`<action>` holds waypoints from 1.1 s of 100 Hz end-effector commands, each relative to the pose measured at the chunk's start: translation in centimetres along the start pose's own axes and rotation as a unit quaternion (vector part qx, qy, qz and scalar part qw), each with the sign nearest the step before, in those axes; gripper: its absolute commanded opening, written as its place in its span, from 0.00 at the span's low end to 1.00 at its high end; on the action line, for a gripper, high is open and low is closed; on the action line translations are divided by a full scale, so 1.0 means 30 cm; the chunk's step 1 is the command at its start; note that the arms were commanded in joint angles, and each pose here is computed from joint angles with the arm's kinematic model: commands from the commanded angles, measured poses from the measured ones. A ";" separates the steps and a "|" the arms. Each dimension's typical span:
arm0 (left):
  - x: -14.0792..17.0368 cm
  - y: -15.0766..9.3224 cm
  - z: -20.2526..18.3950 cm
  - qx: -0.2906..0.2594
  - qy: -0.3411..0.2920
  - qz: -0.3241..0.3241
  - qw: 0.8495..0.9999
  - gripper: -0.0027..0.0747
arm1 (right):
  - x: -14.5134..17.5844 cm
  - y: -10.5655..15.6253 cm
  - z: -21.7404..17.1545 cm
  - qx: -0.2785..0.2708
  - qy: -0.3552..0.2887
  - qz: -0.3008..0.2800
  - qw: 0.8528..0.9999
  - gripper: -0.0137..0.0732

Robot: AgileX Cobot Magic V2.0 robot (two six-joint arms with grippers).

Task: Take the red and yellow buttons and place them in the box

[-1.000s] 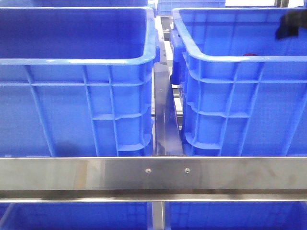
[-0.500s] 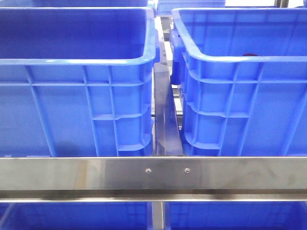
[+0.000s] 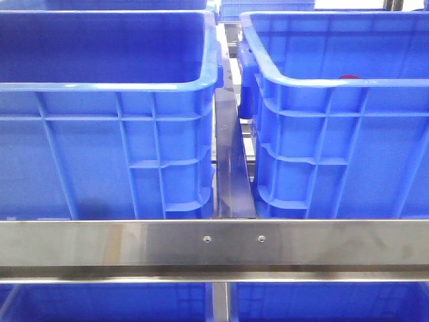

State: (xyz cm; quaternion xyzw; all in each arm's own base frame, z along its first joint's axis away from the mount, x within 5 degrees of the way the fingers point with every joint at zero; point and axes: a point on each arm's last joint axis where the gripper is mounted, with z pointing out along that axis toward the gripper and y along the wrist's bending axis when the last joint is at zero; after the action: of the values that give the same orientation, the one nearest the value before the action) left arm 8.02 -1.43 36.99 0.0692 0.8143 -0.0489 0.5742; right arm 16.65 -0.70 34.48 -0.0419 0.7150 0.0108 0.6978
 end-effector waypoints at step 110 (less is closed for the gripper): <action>-0.044 0.001 -0.012 -0.002 -0.047 -0.009 0.999 0.01 | -0.018 0.032 -0.147 0.006 -0.076 0.033 0.997 0.08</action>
State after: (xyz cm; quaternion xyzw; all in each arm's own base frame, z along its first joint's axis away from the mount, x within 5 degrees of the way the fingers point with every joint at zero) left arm 8.02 -1.43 36.99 0.0692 0.8143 -0.0489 0.5742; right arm 12.38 -0.06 33.85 -0.0432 0.6814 -0.0032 0.7306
